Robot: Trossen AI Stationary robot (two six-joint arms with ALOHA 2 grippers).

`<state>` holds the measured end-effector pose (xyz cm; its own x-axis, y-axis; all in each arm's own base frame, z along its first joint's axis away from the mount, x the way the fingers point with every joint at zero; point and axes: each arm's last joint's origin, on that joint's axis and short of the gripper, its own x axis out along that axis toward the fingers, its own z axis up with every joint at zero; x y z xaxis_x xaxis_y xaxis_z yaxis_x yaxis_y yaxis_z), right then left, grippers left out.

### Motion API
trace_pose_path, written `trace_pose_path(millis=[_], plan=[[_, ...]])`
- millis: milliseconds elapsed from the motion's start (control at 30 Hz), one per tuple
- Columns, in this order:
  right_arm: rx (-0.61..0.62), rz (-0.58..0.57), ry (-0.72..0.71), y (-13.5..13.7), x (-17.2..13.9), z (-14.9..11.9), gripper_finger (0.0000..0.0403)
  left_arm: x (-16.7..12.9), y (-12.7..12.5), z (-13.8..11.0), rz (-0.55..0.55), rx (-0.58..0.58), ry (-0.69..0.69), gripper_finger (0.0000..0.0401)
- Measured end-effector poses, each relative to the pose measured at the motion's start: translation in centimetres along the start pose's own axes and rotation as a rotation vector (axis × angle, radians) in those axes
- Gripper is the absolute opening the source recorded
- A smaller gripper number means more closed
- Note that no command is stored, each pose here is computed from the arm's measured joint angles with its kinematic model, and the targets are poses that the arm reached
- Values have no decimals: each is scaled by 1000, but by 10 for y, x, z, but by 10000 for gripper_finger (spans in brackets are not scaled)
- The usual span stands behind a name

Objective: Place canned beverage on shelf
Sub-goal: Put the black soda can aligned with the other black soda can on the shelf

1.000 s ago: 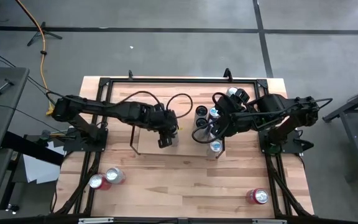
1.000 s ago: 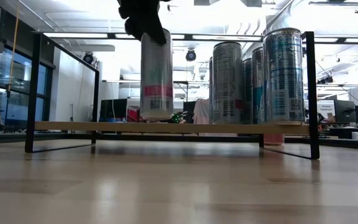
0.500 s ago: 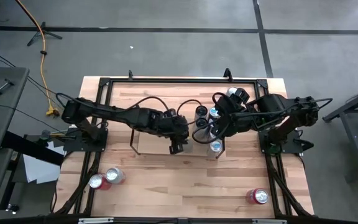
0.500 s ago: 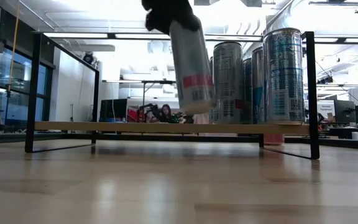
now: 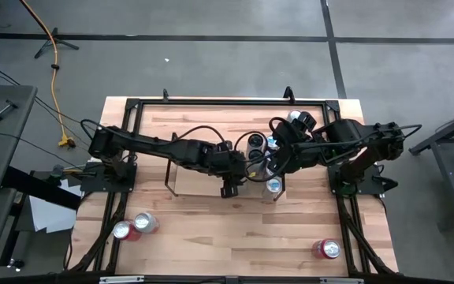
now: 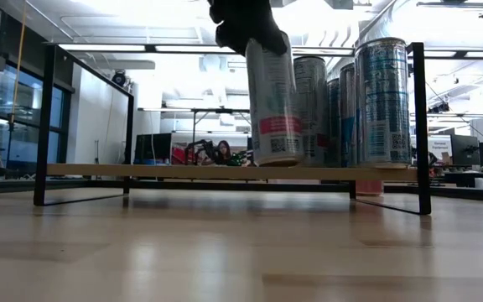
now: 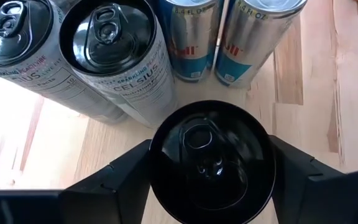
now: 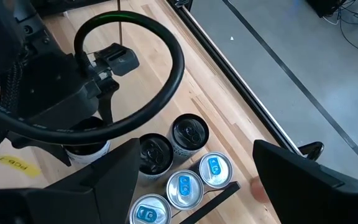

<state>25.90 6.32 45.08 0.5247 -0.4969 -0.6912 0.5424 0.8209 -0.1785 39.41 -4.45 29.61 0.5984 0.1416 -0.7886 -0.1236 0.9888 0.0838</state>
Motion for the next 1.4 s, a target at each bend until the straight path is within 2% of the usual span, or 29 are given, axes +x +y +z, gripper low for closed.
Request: trace_pose_path(millis=[133,367,733,867,1100,1233,1400], plan=[[0,0,0,0,0,0,298,0,0,0,0,3,-2,230],[0,0,0,0,0,0,298,-1,-1,0,-2,109,0,232],[0,0,0,0,0,0,298,-2,-1,0,-3,203,-6,242],[0,0,0,0,0,0,298,-3,-1,2,-3,210,-29,265],[0,0,0,0,0,0,298,-7,0,3,-3,208,-42,334],[0,0,0,0,0,0,298,-35,4,13,-4,219,-81,362],[-1,0,0,0,0,0,298,-83,15,18,-6,216,-167,367]])
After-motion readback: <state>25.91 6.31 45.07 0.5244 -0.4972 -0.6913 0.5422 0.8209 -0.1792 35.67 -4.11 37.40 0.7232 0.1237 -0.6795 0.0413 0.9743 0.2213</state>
